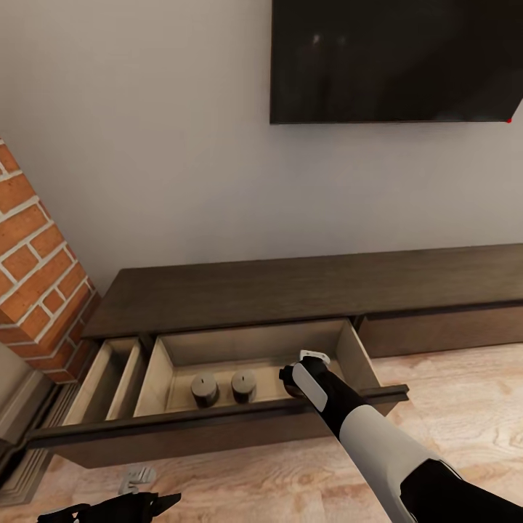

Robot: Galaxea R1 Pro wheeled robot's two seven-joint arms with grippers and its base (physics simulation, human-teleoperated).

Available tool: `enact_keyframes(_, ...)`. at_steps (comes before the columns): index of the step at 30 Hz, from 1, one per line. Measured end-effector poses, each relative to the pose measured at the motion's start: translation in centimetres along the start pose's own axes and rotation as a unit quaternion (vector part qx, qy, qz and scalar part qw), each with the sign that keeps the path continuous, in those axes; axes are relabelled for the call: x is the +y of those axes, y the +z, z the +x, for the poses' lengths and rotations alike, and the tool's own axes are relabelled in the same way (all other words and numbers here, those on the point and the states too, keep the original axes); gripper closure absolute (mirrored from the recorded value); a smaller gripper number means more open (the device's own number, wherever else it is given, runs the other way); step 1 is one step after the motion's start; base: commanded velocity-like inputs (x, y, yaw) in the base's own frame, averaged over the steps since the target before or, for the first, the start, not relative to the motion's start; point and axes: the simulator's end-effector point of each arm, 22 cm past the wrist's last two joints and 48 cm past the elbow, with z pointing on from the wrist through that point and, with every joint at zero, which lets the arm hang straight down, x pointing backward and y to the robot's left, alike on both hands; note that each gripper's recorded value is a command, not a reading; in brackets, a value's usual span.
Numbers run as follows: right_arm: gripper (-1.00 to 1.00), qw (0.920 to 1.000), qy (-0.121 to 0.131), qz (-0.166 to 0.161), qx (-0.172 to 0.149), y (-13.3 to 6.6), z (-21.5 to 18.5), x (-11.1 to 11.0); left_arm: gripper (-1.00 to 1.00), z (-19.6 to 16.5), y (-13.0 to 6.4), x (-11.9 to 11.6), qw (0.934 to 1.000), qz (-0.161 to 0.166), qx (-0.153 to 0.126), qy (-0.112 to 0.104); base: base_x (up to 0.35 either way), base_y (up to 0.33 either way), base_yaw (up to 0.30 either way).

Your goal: Place each of the two pumpkins and all three candles from the living room inside a cabinet in the living room (use any cabinet), then make sure every cabinet is closed, and position the cauldron so it is next to a table in the living room.

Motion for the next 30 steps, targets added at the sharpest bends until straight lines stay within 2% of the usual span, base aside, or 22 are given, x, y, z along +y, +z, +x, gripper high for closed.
enact_keyframes(13, 1.00, 1.0000, 0.000, 0.000, -0.001, 0.17, 0.07, -0.02, -1.00, 0.10, 0.14, 0.13, 1.0000, 0.000, 0.000, 0.000, 0.001, 0.000, 0.000)
enact_keyframes(30, 1.00, 1.0000, 0.000, 0.000, -0.001, 0.16, 0.07, -0.01, -1.00, 0.08, 0.11, 0.14, 1.0000, 0.000, -0.001, 0.000, 0.069, 0.036, 0.000)
